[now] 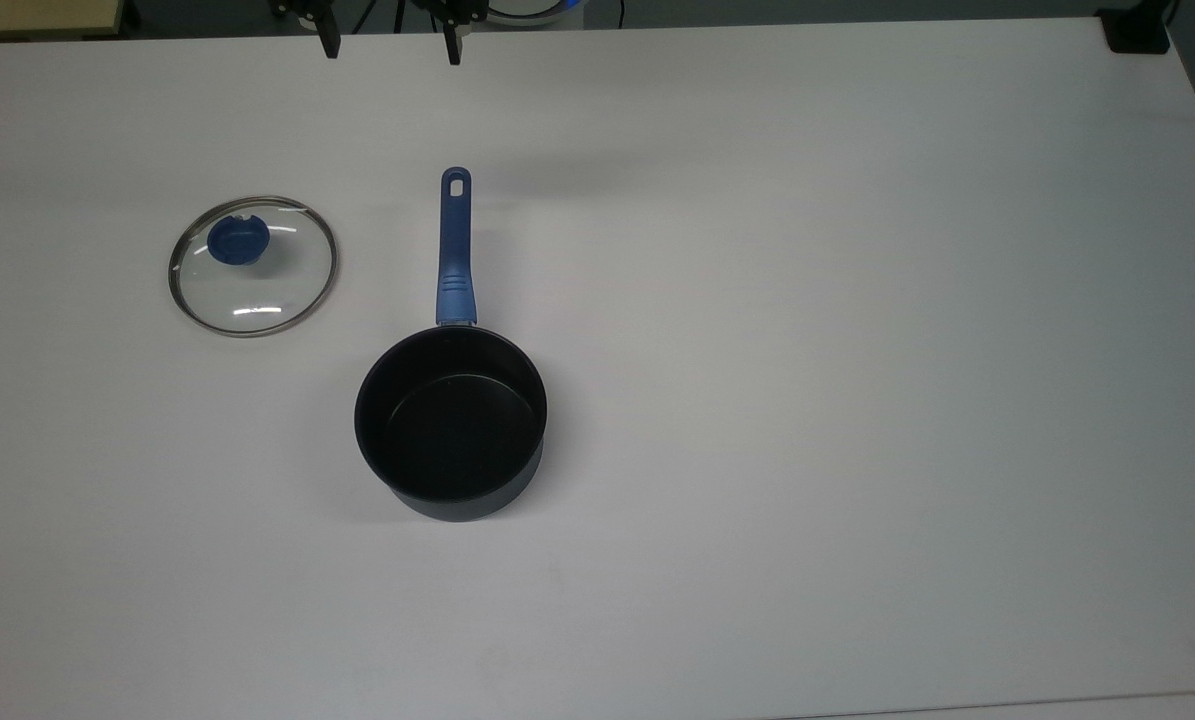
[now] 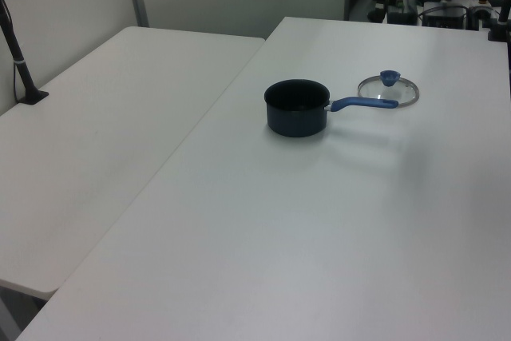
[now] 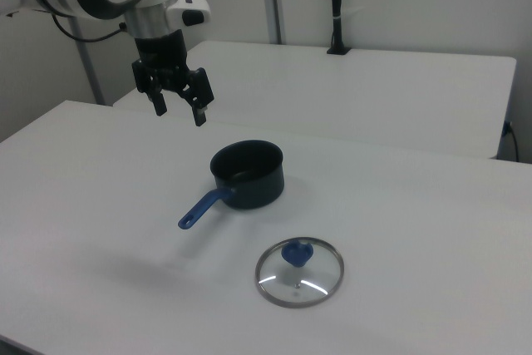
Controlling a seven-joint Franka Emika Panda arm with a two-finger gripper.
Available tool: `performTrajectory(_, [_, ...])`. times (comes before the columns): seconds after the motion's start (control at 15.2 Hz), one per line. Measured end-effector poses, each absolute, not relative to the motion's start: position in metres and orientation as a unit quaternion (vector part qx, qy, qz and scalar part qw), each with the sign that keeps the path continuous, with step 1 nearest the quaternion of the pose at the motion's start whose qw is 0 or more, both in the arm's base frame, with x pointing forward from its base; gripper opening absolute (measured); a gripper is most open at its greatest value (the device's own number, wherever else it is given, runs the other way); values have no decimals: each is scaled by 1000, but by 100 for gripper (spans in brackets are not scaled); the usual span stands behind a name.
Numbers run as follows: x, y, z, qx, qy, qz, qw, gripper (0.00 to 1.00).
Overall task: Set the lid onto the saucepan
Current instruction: 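Move the gripper over the glass lid's blue knob, then lower the gripper and close it on the blue knob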
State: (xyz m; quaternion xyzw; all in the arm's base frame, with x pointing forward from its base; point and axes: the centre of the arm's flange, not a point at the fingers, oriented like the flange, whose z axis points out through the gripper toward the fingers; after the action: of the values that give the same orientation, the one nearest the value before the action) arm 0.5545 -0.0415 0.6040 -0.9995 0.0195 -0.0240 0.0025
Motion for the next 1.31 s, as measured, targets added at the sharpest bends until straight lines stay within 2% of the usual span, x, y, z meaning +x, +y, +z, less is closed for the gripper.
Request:
performTrajectory(0.33, [554, -48, 604, -1000, 3, -24, 2, 100])
performTrajectory(0.66, [546, -82, 595, -995, -104, 0, -5, 100])
performTrajectory(0.92, [536, -116, 545, -987, -143, 56, -50, 100])
performTrajectory(1.31, [534, -194, 461, -992, -101, 0, -78, 100])
